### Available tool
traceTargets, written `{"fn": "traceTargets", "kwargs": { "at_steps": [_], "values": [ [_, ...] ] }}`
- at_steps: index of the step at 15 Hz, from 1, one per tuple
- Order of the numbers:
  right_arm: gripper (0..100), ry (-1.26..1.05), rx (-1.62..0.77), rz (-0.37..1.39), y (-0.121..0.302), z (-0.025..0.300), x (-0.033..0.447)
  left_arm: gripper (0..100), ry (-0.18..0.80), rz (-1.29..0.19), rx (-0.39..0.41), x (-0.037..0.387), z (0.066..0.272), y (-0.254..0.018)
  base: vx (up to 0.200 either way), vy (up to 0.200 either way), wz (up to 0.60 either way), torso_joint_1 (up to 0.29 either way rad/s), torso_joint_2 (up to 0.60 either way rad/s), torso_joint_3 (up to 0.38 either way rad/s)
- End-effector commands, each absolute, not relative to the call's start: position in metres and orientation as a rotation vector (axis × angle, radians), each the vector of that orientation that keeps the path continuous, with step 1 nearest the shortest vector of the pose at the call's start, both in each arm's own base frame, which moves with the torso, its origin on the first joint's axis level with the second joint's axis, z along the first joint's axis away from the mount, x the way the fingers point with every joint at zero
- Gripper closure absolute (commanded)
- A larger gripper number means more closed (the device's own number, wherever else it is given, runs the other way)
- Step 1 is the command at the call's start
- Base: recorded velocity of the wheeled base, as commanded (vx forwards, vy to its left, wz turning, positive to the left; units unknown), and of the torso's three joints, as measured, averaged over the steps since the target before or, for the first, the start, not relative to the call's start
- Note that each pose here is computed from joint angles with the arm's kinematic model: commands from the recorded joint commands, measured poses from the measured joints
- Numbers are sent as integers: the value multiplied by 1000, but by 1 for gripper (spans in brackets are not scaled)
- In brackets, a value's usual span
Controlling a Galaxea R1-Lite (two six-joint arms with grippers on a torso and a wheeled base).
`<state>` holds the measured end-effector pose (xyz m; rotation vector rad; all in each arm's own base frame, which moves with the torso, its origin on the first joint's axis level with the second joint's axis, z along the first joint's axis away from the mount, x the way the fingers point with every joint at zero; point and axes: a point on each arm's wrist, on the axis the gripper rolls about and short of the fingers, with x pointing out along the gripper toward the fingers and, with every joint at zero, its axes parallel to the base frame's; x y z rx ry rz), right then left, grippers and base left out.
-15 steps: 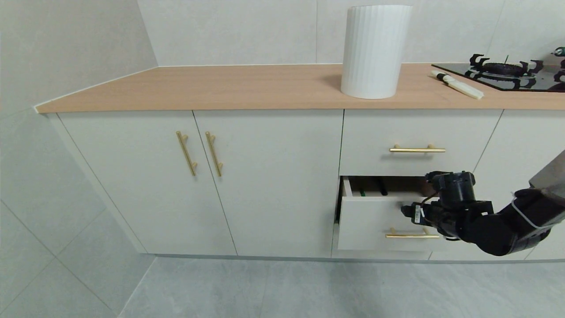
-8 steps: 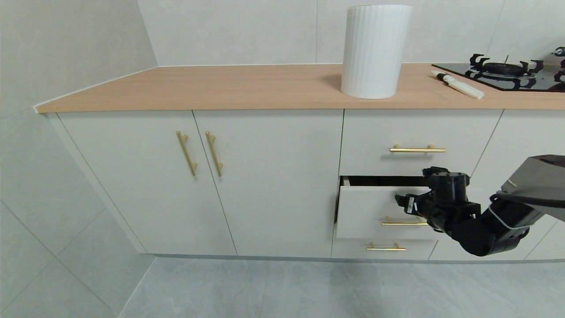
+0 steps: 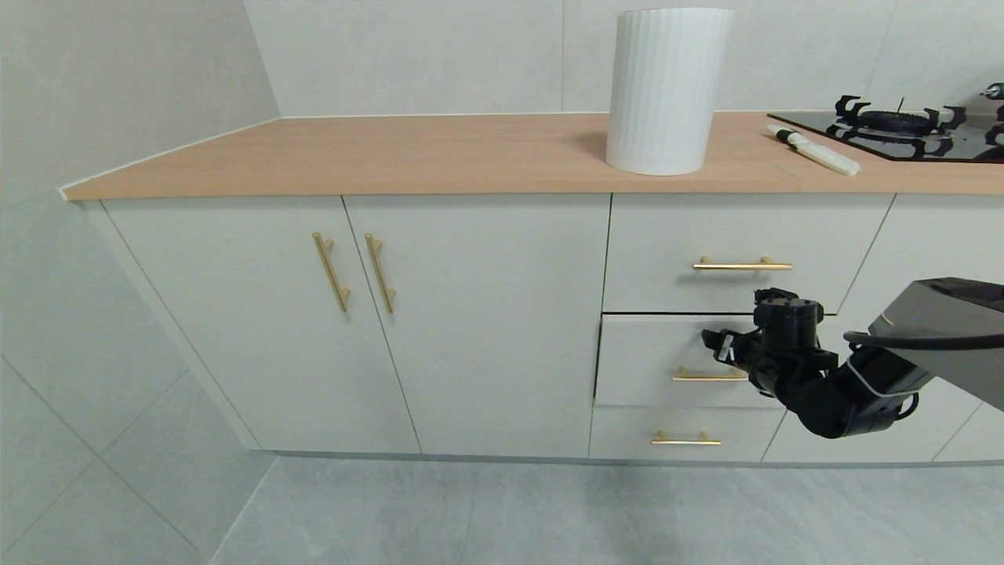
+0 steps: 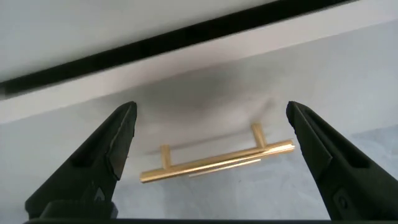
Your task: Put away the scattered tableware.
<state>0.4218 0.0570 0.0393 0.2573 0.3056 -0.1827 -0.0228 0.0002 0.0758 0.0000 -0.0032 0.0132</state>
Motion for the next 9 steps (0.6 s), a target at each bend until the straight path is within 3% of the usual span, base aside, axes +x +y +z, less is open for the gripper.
{"fn": "traceTargets", "kwargs": {
  "at_steps": [1, 9],
  "values": [
    [0, 301, 278, -194, 54, 33, 430, 0, -3, 14, 0, -23, 76, 0, 0, 0, 0, 0, 0, 0],
    [0, 251, 354, -233, 43, 23, 455, 0, -3, 14, 0, -23, 76, 0, 0, 0, 0, 0, 0, 0]
  ]
}}
